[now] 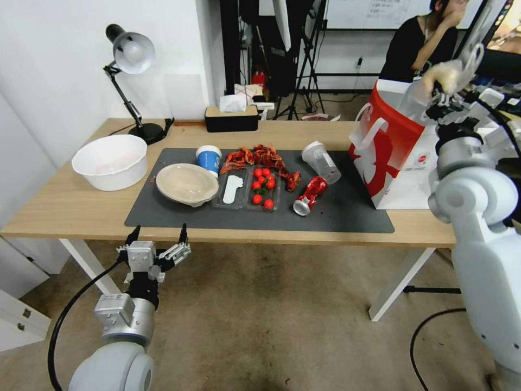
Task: Pick up the trash from the table and place it into the takeout bag.
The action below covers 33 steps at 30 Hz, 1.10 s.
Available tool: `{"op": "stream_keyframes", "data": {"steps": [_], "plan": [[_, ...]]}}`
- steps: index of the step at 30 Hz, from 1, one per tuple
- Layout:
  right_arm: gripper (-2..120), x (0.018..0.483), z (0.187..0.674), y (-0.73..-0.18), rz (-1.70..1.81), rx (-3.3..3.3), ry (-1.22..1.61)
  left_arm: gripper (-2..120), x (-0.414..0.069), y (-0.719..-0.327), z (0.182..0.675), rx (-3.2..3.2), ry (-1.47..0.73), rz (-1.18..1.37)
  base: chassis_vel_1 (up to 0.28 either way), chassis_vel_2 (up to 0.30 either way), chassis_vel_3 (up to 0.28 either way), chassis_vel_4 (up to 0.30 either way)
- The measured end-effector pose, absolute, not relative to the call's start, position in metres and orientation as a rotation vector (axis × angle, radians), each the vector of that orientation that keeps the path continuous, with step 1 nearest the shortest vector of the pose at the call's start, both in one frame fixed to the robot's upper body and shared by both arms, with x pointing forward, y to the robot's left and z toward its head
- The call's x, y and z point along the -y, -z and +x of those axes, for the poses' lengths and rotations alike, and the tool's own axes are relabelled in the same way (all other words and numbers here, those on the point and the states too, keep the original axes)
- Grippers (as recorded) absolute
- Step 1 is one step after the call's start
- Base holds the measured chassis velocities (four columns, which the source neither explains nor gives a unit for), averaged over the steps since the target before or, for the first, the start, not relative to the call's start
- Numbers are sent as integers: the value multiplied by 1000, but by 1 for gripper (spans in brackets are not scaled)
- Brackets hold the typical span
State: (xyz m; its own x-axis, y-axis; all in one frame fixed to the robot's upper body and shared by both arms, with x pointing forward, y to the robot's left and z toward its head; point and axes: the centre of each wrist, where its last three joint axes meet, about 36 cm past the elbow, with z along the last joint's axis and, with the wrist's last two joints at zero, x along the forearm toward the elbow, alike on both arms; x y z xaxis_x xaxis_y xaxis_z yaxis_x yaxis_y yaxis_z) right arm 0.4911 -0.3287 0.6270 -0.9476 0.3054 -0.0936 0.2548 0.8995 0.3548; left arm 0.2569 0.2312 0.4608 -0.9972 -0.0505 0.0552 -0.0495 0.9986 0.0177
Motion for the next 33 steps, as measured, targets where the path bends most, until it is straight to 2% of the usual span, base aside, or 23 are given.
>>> {"op": "stream_keyframes", "data": {"steps": [5,7,9,13,15,16,17,18,19,21,22,24,26,27,33], "plan": [[8,332,497,-629,517,-2958,-511,100,-231,-461,256,3086,32,80,0,0,0,0],[20,334,499,-628,535,-2975,-506,100,-231,-460,256,3089,35,80,0,0,0,0],[23,334,499,-628,536,-2978,-504,100,-230,-460,256,3089,36,80,0,0,0,0],[41,336,500,-629,543,-2990,-490,100,-229,-459,257,3086,36,75,0,0,0,0],[41,336,500,-629,543,-2990,-490,100,-229,-459,257,3086,36,75,0,0,0,0],[48,337,500,-628,545,-2991,-487,100,-228,-458,257,3086,35,74,0,0,0,0],[62,338,501,-629,548,-2991,-482,100,-228,-457,257,3085,35,74,0,0,0,0],[62,338,501,-629,548,-2991,-482,100,-228,-457,257,3085,35,74,0,0,0,0],[70,338,501,-630,548,-2989,-481,100,-228,-457,258,3086,35,74,0,0,0,0],[77,339,501,-632,539,-2979,-483,100,-228,-457,258,3087,36,74,0,0,0,0],[86,340,501,-635,497,-2948,-514,100,-228,-457,258,3087,36,74,0,0,0,0],[86,340,501,-636,483,-2941,-523,100,-228,-457,258,3087,36,74,0,0,0,0],[96,338,497,-640,327,-2842,-591,100,-228,-457,258,3088,36,74,0,0,0,0],[97,338,496,-641,295,-2823,-596,100,-228,-457,258,3088,36,74,0,0,0,0],[100,327,472,-635,-24,-2704,-577,100,-228,-457,258,3088,38,74,0,0,0,0]]}}
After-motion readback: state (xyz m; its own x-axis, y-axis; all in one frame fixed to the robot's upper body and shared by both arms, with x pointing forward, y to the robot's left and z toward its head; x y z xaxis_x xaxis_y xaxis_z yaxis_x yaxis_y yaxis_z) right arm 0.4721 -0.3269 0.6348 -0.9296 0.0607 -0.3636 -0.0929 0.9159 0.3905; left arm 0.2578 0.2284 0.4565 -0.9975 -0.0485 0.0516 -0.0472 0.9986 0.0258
